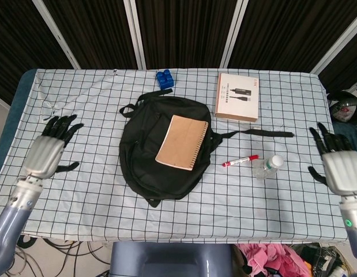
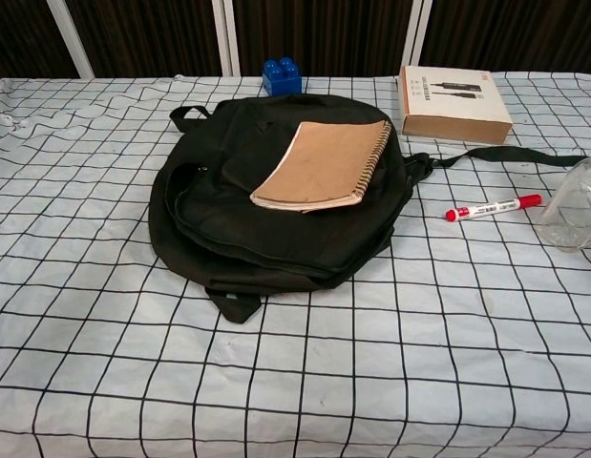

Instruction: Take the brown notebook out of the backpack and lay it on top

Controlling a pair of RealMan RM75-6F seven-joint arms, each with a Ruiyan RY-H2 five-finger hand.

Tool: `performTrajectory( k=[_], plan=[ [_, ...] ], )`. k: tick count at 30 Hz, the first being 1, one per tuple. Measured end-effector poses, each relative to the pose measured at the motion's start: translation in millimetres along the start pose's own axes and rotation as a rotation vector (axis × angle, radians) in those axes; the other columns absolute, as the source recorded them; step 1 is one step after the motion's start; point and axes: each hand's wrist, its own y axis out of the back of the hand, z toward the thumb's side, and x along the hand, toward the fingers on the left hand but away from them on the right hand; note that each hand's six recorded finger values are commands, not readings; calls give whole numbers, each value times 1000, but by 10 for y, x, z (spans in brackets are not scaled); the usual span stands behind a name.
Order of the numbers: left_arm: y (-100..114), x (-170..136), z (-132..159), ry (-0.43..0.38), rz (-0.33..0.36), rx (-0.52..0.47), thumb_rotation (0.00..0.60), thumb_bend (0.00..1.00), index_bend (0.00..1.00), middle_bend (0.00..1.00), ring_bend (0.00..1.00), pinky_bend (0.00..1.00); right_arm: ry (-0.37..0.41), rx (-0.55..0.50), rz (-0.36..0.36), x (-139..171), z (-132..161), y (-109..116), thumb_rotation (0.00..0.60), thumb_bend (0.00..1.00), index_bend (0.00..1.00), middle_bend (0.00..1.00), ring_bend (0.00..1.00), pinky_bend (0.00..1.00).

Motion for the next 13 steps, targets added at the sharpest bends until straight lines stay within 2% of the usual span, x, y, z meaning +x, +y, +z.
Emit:
performTrajectory(
  k=[3, 6, 10, 13],
  plan=[
    [-62, -366, -226, 51, 12, 9, 600, 31, 151, 38, 0, 0, -61, 9, 13, 460, -248, -48, 600, 163, 0, 25, 177, 173],
    [-96, -698, -410, 99, 28, -7, 600, 32, 152, 39, 0, 0, -96, 16, 28, 820, -341, -149, 600, 163, 0, 29, 177, 174],
    [-130, -1053, -565, 157, 30, -41, 600, 34, 152, 38, 0, 0, -127, -4, 28, 1066, -297, -308, 600, 163, 0, 29, 177, 174],
    [-138, -1231, -658, 193, 32, -23, 600, 38, 154, 37, 0, 0, -119, 3, 26, 1134, -260, -370, 600, 163, 0, 29, 172, 174]
  ],
)
